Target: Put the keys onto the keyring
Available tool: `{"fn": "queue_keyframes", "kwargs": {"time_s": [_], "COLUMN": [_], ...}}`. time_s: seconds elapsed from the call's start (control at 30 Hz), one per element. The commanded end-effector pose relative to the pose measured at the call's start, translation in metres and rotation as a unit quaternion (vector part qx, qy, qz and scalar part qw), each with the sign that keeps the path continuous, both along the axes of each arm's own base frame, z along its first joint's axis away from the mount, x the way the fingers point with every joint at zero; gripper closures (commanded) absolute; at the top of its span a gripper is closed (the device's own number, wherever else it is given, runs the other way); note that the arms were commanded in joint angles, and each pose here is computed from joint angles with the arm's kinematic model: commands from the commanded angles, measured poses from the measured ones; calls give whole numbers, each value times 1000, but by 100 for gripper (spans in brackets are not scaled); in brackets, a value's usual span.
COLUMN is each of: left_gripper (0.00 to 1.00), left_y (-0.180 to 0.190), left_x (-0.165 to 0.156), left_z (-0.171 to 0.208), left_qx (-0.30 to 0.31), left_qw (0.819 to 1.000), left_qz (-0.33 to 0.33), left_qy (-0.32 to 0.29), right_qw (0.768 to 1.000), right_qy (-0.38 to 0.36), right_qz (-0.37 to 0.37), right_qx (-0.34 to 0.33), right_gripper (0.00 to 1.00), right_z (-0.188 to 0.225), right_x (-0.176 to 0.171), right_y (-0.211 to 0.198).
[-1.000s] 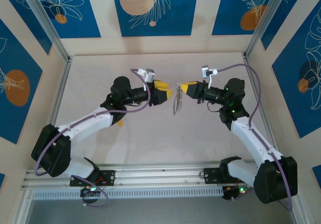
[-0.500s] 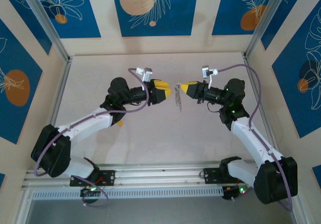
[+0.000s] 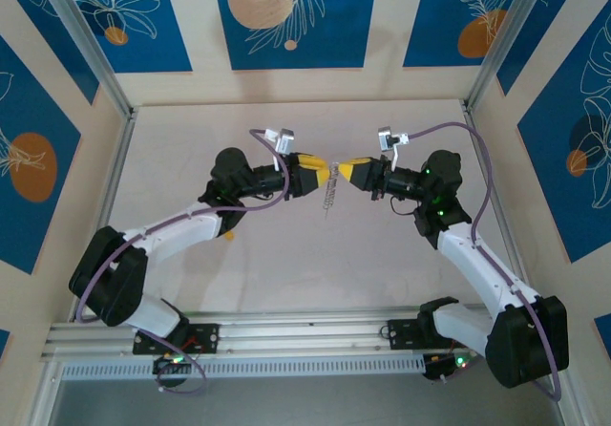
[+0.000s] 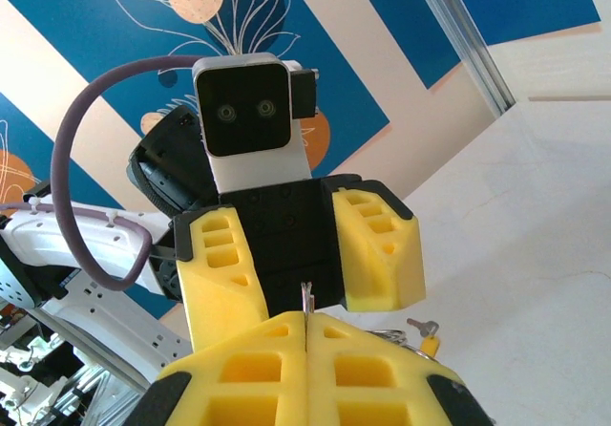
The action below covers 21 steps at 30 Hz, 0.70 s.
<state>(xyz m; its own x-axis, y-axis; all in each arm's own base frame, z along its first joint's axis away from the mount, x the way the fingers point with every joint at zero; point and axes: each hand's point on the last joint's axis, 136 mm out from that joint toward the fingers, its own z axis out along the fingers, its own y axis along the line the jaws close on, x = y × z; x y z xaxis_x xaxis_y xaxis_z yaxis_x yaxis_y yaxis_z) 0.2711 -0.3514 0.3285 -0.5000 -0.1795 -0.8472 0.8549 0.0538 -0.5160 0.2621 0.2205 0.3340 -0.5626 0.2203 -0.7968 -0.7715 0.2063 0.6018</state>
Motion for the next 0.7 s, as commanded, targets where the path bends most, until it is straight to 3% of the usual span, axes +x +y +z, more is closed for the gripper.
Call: {"fn": "queue_keyframes", "kwargs": {"time_s": [0.0,0.43,0.67], "left_gripper": [53,63,76], "left_y": [0,-2,-3], "left_x": [-1,0,0], "left_z": [21,20,21], "left_qx": [-25,-31,-36], "left_qw": [999,999,999], "left_qz": [-10,-17,-22], "left_qy": [-30,-24,-23], "right_qw": [1000,999,999], "right_qy": [-26,-30,-29], "right_qz": [7,11,13], "right_qx": [4,3,2], "right_gripper": [100,100,100], "right_z": [12,14,13], "right_x": [-2,-2,-1], "right_y": [4,9,11]}}
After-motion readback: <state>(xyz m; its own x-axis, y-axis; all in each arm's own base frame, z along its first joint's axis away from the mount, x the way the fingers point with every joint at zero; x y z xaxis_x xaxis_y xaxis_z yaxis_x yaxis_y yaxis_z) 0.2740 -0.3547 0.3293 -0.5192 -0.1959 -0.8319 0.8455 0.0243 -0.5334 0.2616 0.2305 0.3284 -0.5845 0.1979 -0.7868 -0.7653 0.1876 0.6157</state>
